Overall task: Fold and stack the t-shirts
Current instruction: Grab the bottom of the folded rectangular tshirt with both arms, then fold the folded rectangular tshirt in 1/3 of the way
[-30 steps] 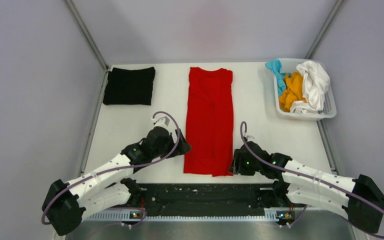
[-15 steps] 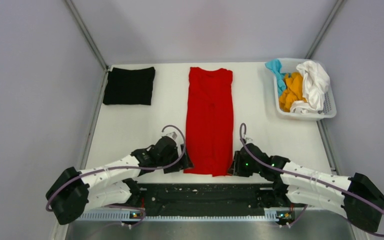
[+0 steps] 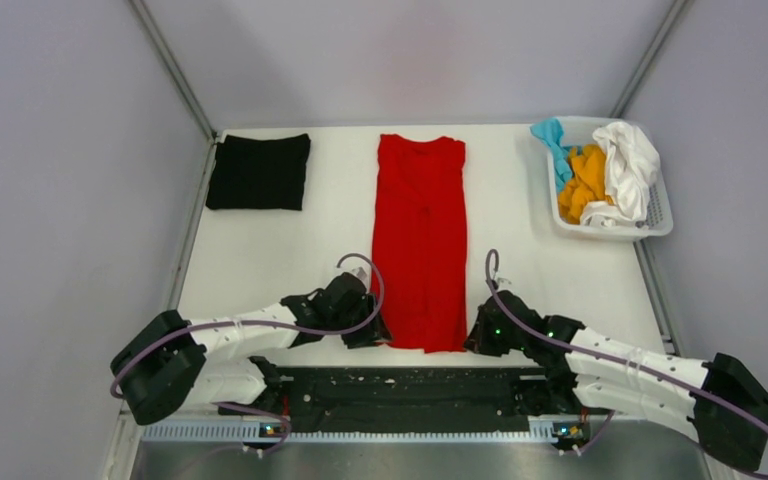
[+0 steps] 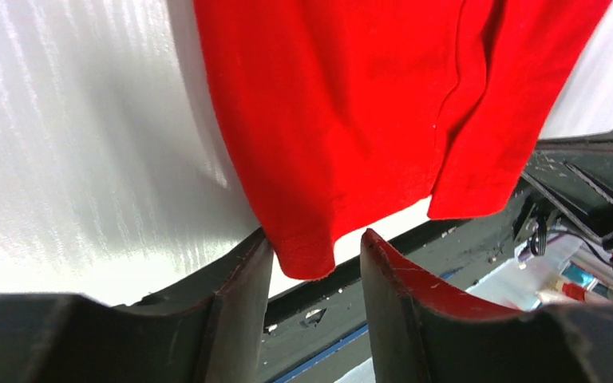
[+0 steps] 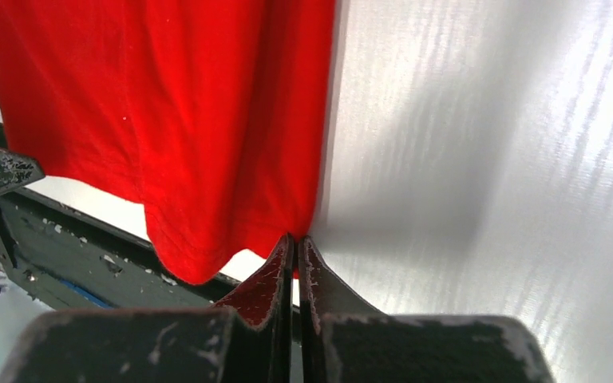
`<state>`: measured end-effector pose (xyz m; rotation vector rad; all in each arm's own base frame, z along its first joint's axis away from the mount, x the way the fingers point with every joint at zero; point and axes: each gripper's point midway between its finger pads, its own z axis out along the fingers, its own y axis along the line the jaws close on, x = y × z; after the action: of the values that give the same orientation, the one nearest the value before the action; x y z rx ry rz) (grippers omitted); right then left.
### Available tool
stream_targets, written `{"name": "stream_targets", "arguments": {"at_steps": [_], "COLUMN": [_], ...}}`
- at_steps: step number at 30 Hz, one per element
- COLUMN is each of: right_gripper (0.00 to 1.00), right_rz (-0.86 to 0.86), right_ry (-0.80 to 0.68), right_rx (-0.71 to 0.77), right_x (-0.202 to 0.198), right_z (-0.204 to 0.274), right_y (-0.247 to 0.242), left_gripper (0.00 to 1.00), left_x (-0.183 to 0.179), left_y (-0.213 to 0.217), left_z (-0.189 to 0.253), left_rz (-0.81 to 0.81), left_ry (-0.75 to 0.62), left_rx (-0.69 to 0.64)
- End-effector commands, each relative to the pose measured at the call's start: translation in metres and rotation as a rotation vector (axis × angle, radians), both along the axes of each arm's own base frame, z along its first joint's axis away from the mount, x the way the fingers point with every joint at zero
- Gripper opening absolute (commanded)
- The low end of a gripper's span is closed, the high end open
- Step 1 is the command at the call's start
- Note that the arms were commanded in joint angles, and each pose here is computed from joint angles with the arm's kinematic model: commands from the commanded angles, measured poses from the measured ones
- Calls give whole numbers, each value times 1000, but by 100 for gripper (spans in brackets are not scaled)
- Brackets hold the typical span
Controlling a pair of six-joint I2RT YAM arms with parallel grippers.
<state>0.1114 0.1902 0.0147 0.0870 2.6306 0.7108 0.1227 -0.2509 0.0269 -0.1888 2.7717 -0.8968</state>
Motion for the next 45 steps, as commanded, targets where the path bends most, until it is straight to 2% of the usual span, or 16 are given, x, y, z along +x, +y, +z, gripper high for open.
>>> {"name": "stream_targets", "arguments": {"at_steps": [1, 5, 11, 22, 27, 29, 35, 38, 42, 45], "right_gripper": [0, 0, 0, 0, 0, 0, 0, 0, 0, 0], "right_rz": [-25, -28, -15, 56, 82, 66, -3, -46, -129, -168], "right_ry": [1, 10, 39, 41, -41, -101, -277, -343, -432, -459], "right_rx": [-49, -54, -34, 34, 101, 72, -92, -135, -138, -150], "right_x": [-4, -8, -18, -33, -19, -3, 55, 88, 137, 157], "right_z": [-5, -5, -5, 17, 38, 50, 79, 94, 115, 122], "right_y": [-15, -21, -22, -20, -3, -2, 1, 5, 1, -2], "left_gripper": [49, 36, 0, 0, 0, 0, 0, 0, 0, 0], "left_x": [-7, -5, -11, -27, -13, 3, 71, 109, 159, 191], "left_y": [49, 61, 63, 49, 11, 1, 5, -2, 4, 6], "left_z": [-35, -42, -45, -26, 10, 29, 53, 69, 78, 86], "left_rz": [70, 91, 106, 56, -18, -21, 86, 110, 157, 165], "left_ry": [31, 40, 68, 41, -45, -115, -281, -328, -360, -382], "left_rx": [249, 339, 343, 260, 91, 78, 195, 174, 222, 239]}}
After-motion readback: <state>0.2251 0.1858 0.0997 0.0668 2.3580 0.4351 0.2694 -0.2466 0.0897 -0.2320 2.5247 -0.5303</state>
